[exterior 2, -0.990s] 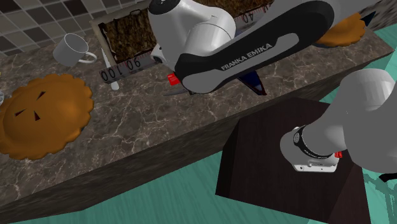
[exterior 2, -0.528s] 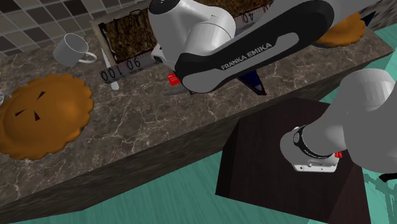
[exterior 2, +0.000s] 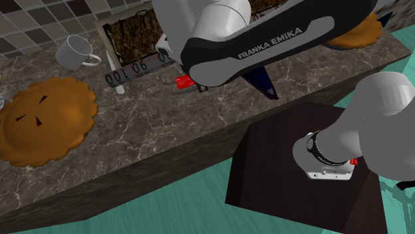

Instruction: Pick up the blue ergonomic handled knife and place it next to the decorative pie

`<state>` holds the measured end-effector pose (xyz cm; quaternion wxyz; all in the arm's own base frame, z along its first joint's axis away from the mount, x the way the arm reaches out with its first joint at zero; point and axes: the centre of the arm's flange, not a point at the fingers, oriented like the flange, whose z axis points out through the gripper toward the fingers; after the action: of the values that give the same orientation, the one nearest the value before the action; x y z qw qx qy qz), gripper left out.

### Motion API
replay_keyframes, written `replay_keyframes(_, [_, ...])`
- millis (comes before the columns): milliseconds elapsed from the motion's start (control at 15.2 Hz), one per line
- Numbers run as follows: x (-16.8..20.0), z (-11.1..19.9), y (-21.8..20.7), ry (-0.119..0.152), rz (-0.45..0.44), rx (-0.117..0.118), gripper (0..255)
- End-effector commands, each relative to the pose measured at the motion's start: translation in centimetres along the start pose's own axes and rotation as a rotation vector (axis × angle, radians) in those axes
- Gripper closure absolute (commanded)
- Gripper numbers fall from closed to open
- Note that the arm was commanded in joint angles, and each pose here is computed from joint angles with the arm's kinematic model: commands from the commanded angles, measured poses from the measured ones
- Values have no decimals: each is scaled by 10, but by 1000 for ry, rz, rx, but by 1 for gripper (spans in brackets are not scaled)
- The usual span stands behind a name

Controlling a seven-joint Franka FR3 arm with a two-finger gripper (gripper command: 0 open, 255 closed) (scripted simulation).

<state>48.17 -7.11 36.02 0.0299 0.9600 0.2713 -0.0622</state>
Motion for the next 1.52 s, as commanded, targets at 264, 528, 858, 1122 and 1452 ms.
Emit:
replay_keyframes(264, [-4,-32,1,0,0,0,255])
replay_keyframes(528, [-7,-53,1,0,0,0,255])
replay_keyframes(858, [-11,-79,2,0,0,0,255])
replay_keyframes(1122, [-14,-100,3,0,0,0,255])
replay_keyframes(1452, [-17,-127,3,0,0,0,255])
